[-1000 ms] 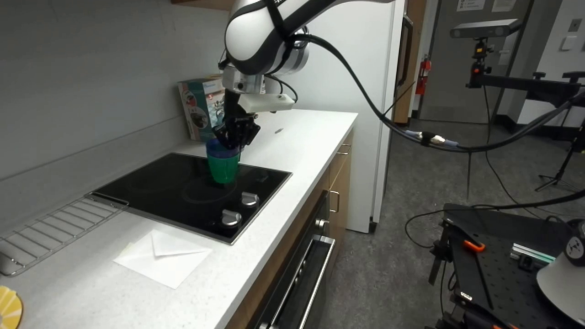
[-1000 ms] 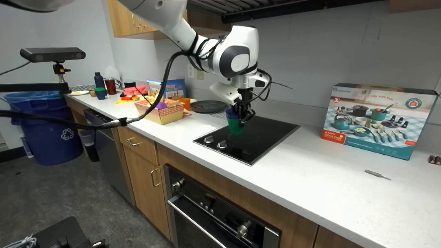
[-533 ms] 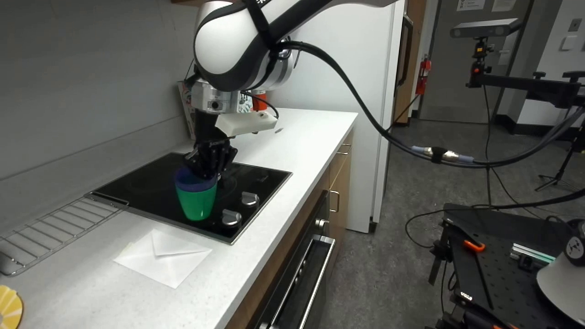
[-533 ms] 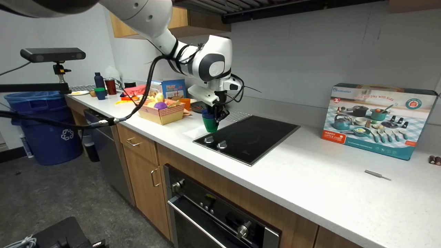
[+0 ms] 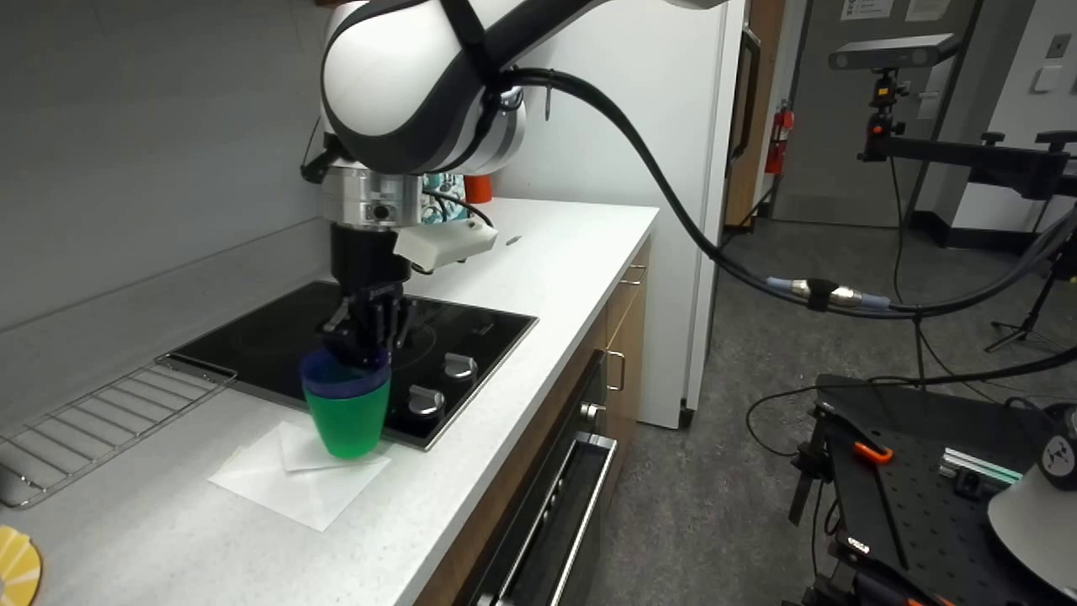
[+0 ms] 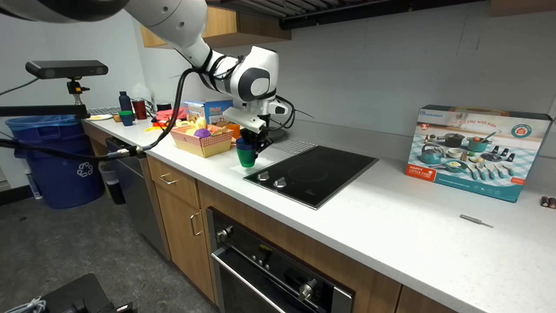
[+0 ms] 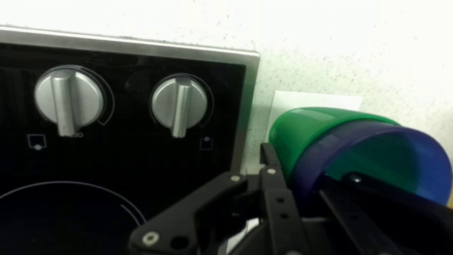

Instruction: Move the cup to the left side of the stove

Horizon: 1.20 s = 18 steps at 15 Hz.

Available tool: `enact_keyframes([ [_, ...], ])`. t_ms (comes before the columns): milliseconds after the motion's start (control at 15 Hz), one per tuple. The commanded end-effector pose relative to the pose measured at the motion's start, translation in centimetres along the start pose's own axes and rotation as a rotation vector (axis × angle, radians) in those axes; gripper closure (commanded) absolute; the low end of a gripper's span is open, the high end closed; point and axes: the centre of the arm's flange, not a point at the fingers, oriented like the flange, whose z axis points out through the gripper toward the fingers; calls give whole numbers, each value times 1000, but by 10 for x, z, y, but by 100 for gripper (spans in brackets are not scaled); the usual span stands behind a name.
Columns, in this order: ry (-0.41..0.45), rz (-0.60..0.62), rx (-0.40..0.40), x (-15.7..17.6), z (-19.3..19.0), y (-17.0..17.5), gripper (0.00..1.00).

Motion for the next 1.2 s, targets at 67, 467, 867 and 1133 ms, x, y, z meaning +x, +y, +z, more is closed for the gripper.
enact_keyframes([
  [67, 29, -158, -56, 2, 3, -28, 98],
  [467, 36, -311, -123, -3, 11, -70, 98],
  [867, -54, -383, -186, -4, 15, -86, 98],
  [1133, -143, -347, -182, -9, 22, -80, 98],
])
